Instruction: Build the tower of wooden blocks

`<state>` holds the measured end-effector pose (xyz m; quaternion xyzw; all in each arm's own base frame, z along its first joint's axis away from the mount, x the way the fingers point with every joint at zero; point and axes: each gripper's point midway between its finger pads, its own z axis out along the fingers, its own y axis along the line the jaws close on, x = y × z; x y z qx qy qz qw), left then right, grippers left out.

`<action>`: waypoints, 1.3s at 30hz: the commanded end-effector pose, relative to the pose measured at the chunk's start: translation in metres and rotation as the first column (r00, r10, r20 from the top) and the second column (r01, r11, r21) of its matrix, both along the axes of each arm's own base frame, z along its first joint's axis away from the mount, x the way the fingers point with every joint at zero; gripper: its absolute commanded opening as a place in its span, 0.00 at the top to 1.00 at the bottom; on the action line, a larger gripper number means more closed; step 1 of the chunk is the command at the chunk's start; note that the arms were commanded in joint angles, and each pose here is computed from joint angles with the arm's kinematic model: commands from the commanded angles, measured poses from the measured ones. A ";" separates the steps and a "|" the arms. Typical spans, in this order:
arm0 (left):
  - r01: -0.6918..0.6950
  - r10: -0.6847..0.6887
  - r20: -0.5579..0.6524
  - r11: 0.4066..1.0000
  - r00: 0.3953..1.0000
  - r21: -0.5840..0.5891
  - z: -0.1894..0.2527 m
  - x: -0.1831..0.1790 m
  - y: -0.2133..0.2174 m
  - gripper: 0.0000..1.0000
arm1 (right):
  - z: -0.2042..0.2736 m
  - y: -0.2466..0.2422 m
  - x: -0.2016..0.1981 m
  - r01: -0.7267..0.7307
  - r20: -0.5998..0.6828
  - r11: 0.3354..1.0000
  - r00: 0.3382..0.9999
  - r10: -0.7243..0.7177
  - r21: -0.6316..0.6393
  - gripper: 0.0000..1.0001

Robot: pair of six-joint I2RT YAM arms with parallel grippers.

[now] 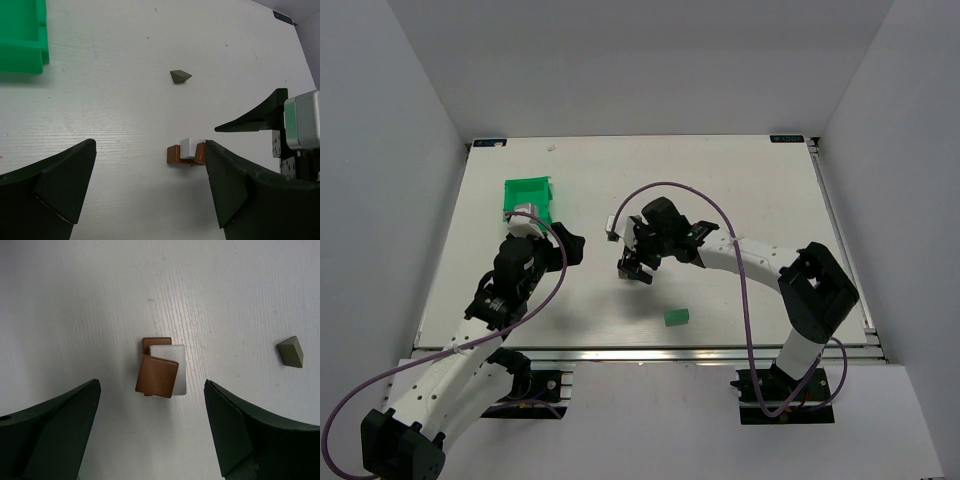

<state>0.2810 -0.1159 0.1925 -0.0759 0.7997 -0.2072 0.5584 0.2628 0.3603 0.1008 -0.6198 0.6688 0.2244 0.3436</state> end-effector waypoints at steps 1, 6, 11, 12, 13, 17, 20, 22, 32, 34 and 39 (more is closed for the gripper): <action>0.013 -0.013 0.031 1.000 0.999 -0.002 0.008 0.001 -0.001 0.02 | 0.017 0.012 0.012 0.009 0.046 0.999 0.999 -0.011 0.047 0.11; 0.013 -0.013 0.033 1.000 0.999 0.000 0.008 0.001 -0.001 0.02 | 0.008 0.016 0.016 0.014 0.029 1.000 0.999 -0.015 0.026 0.11; 0.014 -0.014 0.031 1.000 0.999 0.004 0.006 0.000 -0.001 0.02 | -0.002 0.017 0.016 0.000 0.020 1.000 1.000 0.000 0.006 0.11; 0.015 -0.015 0.033 1.000 0.999 0.005 0.007 0.000 -0.001 0.02 | -0.002 0.018 0.017 0.000 0.021 1.000 1.000 0.000 0.005 0.11; 0.014 -0.014 0.030 1.000 0.999 0.005 0.006 0.000 -0.001 0.02 | -0.004 0.017 0.018 0.003 0.023 1.000 1.000 -0.003 -0.001 0.11; 0.015 -0.015 0.031 1.000 0.999 0.008 0.006 0.001 -0.001 0.02 | -0.012 0.017 0.020 0.000 0.016 1.000 1.000 0.000 -0.027 0.12; 0.015 -0.015 0.031 1.000 0.999 0.008 0.006 0.001 -0.001 0.02 | -0.015 0.017 0.019 -0.009 0.010 1.000 1.000 0.009 -0.030 0.23; 0.013 -0.013 0.026 1.000 1.000 0.009 0.005 0.001 -0.001 0.02 | -0.016 0.017 0.019 -0.010 0.007 1.000 1.000 0.010 -0.028 0.30; 0.016 -0.017 0.029 1.000 0.999 0.014 0.005 0.002 -0.001 0.02 | -0.019 0.018 0.018 -0.022 0.001 0.999 1.000 0.022 -0.032 0.45; 0.017 -0.018 0.026 1.000 1.000 0.013 0.004 0.001 -0.001 0.02 | -0.019 0.019 0.018 -0.023 0.003 0.999 1.000 0.023 -0.031 0.48; 0.017 -0.018 0.028 1.000 0.999 0.012 0.004 0.001 -0.001 0.02 | -0.021 0.019 0.020 -0.023 0.005 0.999 1.000 0.024 -0.035 0.52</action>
